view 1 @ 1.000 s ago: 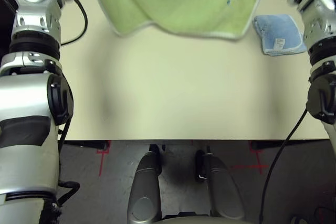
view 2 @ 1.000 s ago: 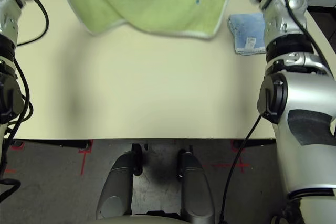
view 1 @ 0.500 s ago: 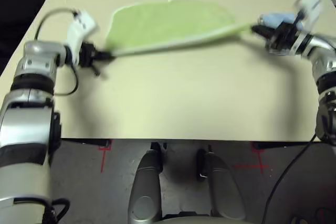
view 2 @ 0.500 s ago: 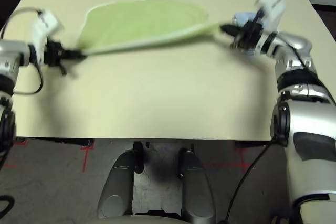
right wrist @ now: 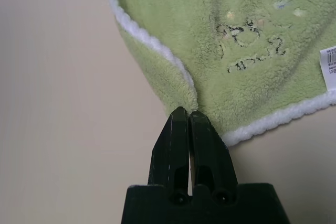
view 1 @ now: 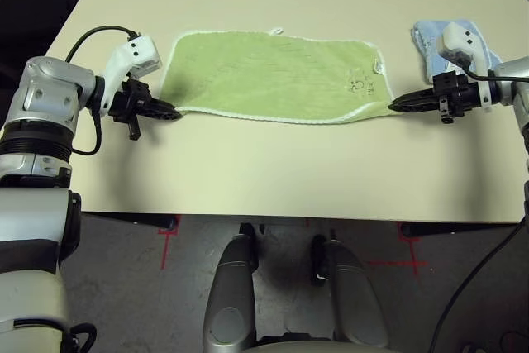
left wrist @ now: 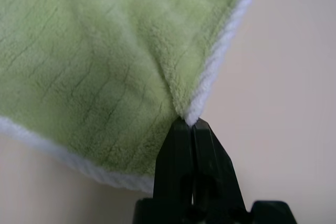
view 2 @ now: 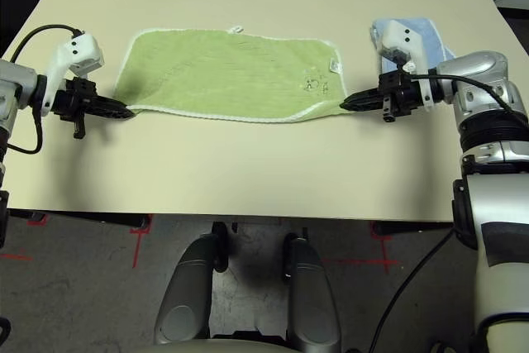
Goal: Fold the towel and set it aside.
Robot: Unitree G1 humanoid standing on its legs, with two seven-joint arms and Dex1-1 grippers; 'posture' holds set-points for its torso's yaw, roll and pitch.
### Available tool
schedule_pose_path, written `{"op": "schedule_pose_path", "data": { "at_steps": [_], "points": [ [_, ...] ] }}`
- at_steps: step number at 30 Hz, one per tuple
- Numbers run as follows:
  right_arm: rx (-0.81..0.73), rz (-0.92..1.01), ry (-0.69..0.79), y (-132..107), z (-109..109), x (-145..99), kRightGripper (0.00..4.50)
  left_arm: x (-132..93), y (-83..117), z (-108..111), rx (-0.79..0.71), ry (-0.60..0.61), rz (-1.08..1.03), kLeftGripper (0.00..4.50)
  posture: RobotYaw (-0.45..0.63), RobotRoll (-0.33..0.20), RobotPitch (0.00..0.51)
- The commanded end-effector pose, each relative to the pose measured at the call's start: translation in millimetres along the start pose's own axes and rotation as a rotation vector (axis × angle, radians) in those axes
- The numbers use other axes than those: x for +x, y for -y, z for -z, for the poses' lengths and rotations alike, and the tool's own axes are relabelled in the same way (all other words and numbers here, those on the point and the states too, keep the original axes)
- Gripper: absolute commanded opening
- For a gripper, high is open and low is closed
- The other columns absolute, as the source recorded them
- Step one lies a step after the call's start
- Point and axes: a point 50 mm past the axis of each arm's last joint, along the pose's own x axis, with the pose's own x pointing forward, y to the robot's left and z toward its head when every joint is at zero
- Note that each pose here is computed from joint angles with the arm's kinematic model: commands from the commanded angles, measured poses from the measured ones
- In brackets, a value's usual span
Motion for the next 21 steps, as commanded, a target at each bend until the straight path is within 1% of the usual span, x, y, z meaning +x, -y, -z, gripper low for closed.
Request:
{"op": "schedule_pose_path", "data": {
  "at_steps": [1, 4, 13, 18, 21],
  "points": [
    [-0.017, 0.018, -0.043, 1, 1, -10, 0.00, -11, 5, -2, -0.003, -0.040, 0.046, 0.03, 0.03, 0.000, 0.295],
    [-0.025, 0.015, -0.057, 1, 2, -10, 0.00, -16, 8, -5, -0.004, -0.059, 0.072, 0.03, 0.04, 0.000, 0.295],
    [-0.083, -0.050, -0.145, -6, 5, -8, 0.00, -19, 14, 0, -0.011, -0.133, 0.131, 0.03, 0.04, 0.000, 0.293],
    [-0.094, -0.083, -0.156, -10, -1, -10, 0.00, -22, 12, -4, 0.001, -0.145, 0.129, 0.03, 0.04, 0.000, 0.292],
    [-0.076, -0.108, -0.170, -15, -3, -14, 0.00, -25, 8, -11, 0.021, -0.147, 0.111, 0.03, 0.04, 0.000, 0.292]
  ]
}}
